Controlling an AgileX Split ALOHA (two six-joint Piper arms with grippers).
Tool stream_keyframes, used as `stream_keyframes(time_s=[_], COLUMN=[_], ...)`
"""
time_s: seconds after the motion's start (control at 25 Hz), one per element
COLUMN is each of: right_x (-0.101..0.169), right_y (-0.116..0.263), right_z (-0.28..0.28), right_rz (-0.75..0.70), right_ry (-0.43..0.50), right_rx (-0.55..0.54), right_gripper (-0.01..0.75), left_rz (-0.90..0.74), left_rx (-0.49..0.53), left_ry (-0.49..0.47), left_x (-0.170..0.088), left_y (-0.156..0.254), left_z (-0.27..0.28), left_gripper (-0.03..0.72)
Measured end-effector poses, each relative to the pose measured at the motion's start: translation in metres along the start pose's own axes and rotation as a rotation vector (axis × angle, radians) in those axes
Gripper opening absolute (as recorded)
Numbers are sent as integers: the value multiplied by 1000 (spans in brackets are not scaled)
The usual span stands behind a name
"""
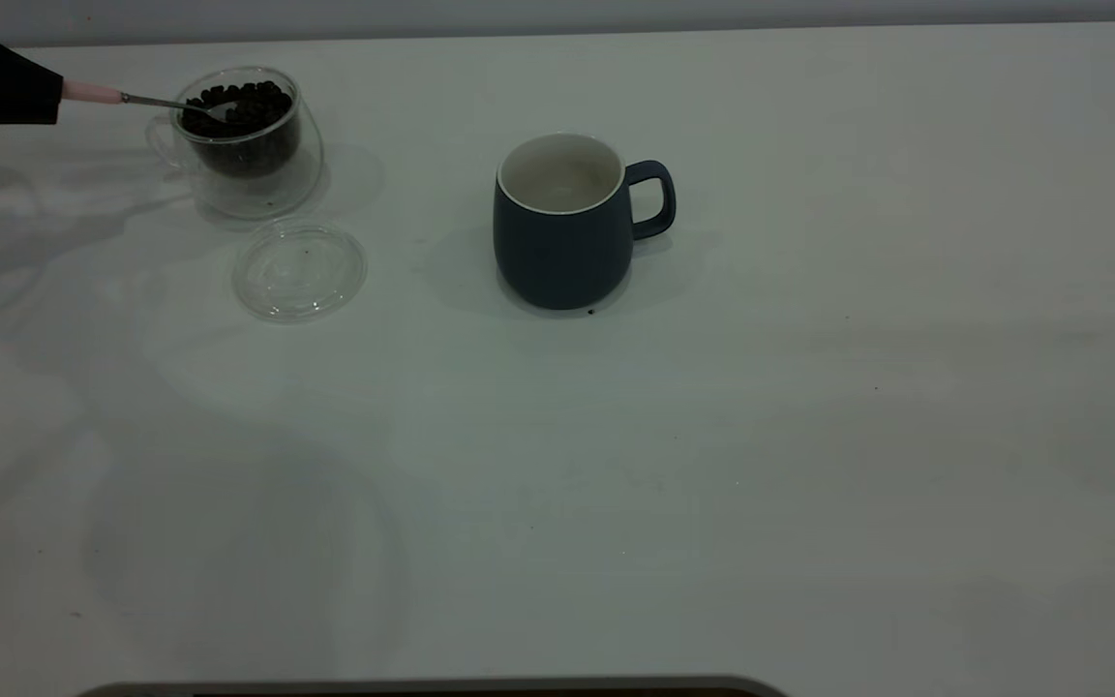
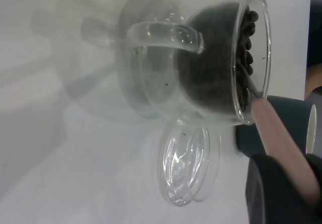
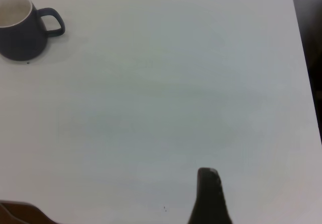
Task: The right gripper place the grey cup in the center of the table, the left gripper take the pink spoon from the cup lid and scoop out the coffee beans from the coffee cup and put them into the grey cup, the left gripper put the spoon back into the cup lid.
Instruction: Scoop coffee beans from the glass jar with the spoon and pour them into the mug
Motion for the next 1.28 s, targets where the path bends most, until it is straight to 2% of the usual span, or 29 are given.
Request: stream_keyframes(time_s=[0.36, 1.0, 1.28], right_x=[0, 0, 0], right_y=[0, 0, 0], right_z=[0, 0, 0], right_rz=[0, 0, 0], right_ry=[0, 0, 0], right_rx=[0, 0, 0], right_gripper=[591, 591, 591], left_rz=[-36, -40, -86], left_rx=[-19, -28, 13], left_ry=[-16, -28, -7], left_x=[-16, -29, -57], left_y=[-12, -19, -26], left_z=[12, 20, -3], left_gripper=[127, 127, 127])
Point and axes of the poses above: a point on each arm's last joint axis where the gripper is mounted, z pointing back along that axis away from the gripper, x along the wrist's bending axis when the last joint is at zero, y = z × x, the point moved 5 cm from there along -z, pointing out along that axis toward the gripper, and after that the axes turned 12 degrees about -z, right-handed, at the moved point
